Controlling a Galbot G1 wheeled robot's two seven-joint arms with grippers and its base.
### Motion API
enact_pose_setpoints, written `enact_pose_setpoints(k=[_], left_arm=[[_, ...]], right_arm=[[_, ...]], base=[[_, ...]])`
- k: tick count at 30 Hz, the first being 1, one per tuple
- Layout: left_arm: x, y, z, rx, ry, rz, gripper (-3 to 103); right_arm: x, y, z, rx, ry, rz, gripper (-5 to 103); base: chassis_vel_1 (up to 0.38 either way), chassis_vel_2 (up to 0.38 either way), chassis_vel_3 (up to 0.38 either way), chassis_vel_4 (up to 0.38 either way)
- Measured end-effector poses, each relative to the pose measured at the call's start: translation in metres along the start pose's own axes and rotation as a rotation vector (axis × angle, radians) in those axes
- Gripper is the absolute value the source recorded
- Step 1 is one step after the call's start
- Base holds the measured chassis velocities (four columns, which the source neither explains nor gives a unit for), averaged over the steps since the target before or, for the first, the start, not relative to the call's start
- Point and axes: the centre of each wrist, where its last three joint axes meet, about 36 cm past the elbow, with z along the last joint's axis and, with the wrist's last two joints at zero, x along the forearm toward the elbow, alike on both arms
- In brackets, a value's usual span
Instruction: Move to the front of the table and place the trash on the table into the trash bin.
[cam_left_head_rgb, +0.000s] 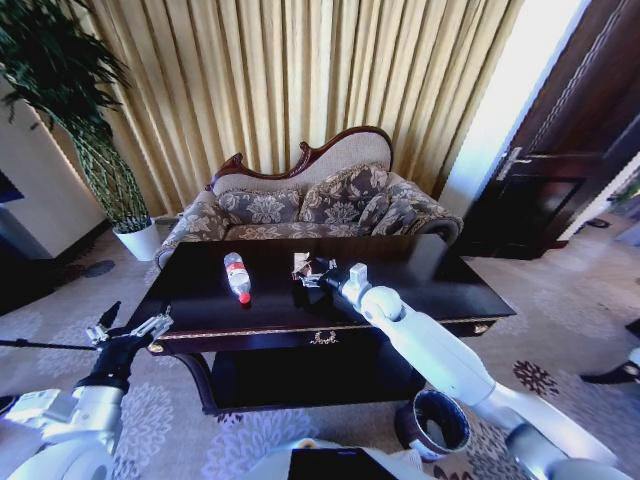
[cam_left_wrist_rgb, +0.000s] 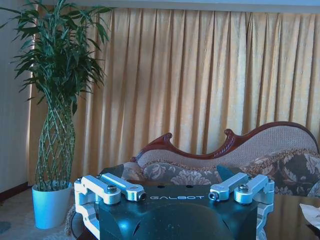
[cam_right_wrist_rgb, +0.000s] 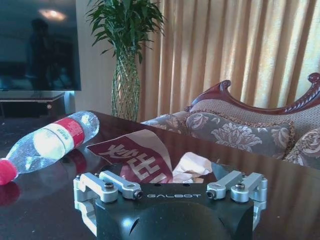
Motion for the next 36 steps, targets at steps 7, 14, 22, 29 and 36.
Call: enact_pose_setpoints(k=[7,14,22,29,36], left_arm=[[0.000,0.001,-0.001,0.001,-0.003,-0.002,100],[0.000,0.001,-0.001,0.002,-0.006,-0.005,100],[0.000,0.000,0.000,0.007,-0.005,-0.004,100],[0.000,0.000,0.000,0.006,-0.004,-0.003,100],[0.000,0.000,0.000,0.004,-0.003,-0.003,100]], right_arm=[[-0.004,0.013,0.003,0.006,0.003,-0.030,88],[-0.002,0.022,0.004,0.007,-0.001,-0.048,55],[0.004,0.022,0.005,0.006,-0.004,-0.045,28],[0.010,0.022,0.002,0.008,-0.014,-0.042,3],[0.017,0.023,0.001,0.008,-0.016,-0.043,0]], base=[[0.000,0.000,0.000,0.000],[0.000,0.000,0.000,0.000],[0.000,0.000,0.000,0.000],[0.000,0.000,0.000,0.000],[0.000,0.000,0.000,0.000]])
